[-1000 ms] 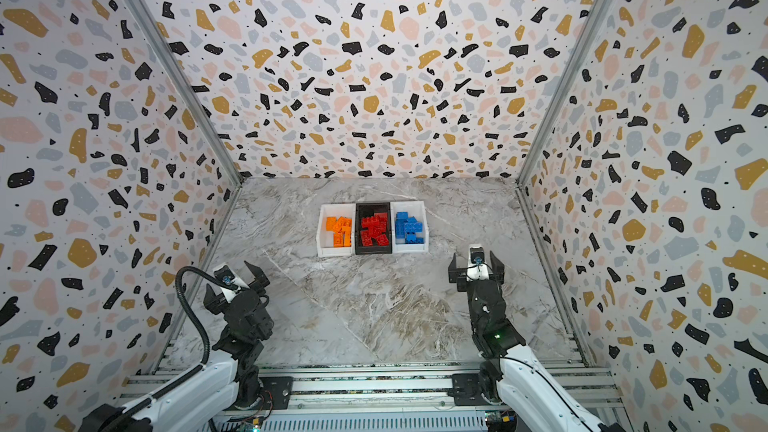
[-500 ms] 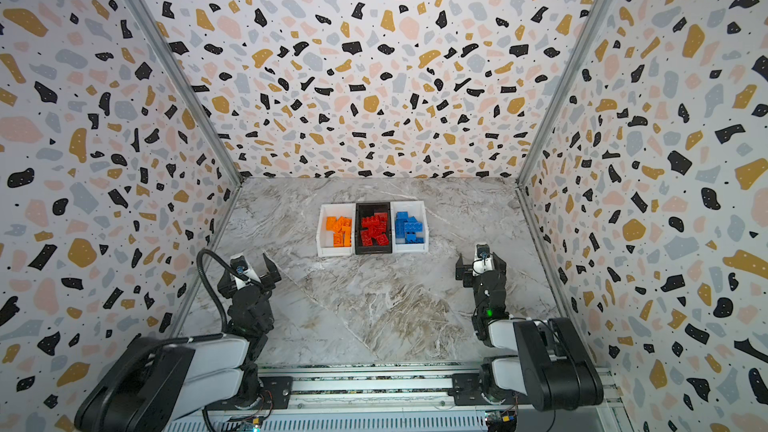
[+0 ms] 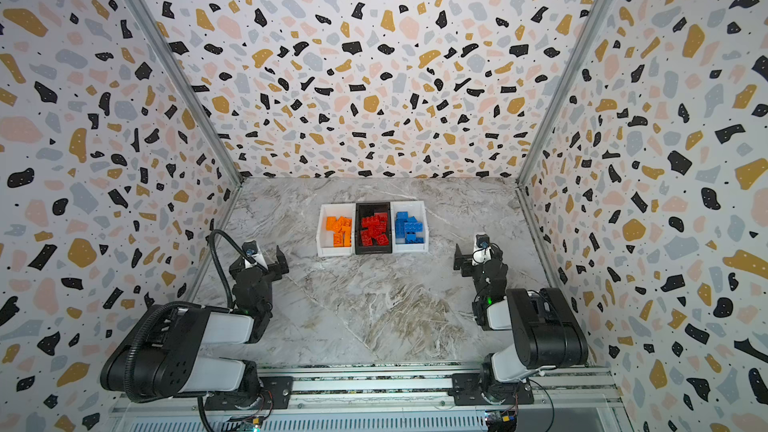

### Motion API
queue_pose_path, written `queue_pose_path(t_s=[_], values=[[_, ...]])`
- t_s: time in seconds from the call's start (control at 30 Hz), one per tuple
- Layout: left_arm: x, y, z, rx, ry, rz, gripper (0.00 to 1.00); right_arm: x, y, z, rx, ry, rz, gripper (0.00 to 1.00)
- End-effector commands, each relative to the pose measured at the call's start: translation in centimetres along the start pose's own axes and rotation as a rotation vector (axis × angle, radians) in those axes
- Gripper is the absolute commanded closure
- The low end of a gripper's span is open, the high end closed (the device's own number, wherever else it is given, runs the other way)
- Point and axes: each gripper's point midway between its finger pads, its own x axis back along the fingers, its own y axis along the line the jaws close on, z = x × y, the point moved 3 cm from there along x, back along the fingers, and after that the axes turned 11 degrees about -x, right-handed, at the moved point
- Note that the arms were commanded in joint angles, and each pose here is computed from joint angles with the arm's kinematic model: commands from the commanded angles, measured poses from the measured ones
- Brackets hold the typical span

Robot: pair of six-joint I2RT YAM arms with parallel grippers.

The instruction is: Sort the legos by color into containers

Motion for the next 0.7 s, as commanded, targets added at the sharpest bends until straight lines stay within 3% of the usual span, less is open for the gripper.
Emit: queue_pose_path(t_s=[0.0, 0.67], values=[[-0.22, 0.13, -1.33, 0.031, -0.045, 0.002, 0.00, -0.08, 0.24, -0.56, -0.008, -0.011, -0.011, 0.01], [-0.21, 0.14, -1.35, 0.033, -0.046, 0.001, 0.00, -0.19, 0.41, -0.51, 0.003, -0.009, 0.004, 0.01]])
